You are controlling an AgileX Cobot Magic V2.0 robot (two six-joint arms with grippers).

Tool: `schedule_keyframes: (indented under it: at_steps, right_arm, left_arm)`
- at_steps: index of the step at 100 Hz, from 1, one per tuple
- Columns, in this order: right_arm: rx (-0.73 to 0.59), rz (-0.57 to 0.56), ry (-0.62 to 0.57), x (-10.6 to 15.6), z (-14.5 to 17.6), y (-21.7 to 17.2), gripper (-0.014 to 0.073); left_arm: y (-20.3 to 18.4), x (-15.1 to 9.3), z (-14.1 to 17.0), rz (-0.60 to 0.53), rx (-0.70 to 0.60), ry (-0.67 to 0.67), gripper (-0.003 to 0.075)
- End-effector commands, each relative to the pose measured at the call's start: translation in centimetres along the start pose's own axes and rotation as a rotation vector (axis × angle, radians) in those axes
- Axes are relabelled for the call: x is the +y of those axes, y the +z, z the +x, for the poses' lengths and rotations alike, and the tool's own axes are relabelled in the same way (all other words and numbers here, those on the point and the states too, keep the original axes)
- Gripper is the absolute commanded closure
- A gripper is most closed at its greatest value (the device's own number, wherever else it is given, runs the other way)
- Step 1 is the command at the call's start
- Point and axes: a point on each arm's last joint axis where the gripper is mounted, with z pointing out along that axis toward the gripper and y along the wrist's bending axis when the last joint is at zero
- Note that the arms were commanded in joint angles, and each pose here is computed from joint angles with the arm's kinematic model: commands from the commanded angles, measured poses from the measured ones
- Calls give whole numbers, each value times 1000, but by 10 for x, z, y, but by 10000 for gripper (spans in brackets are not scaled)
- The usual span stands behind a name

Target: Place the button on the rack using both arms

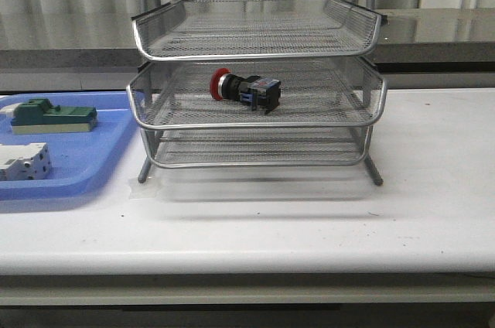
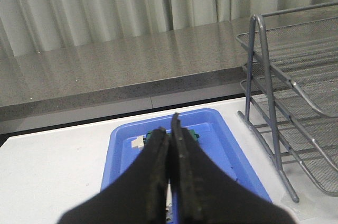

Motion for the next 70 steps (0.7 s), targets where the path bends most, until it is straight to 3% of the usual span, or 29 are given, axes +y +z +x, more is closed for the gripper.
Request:
schedule_keyframes:
  at_steps: [1, 37, 70]
  right_arm:
    - [-172, 36, 20, -3, -1, -6, 655]
    - [-329, 36, 31, -1, 61, -10, 655]
    - [-394, 23, 60, 1, 87, -5, 655]
  left_arm:
    - [-1, 4, -15, -37, -93, -24, 740]
    - [-1, 4, -15, -37, -93, -24, 740]
    - [-1, 4, -15, -37, -93, -24, 740]
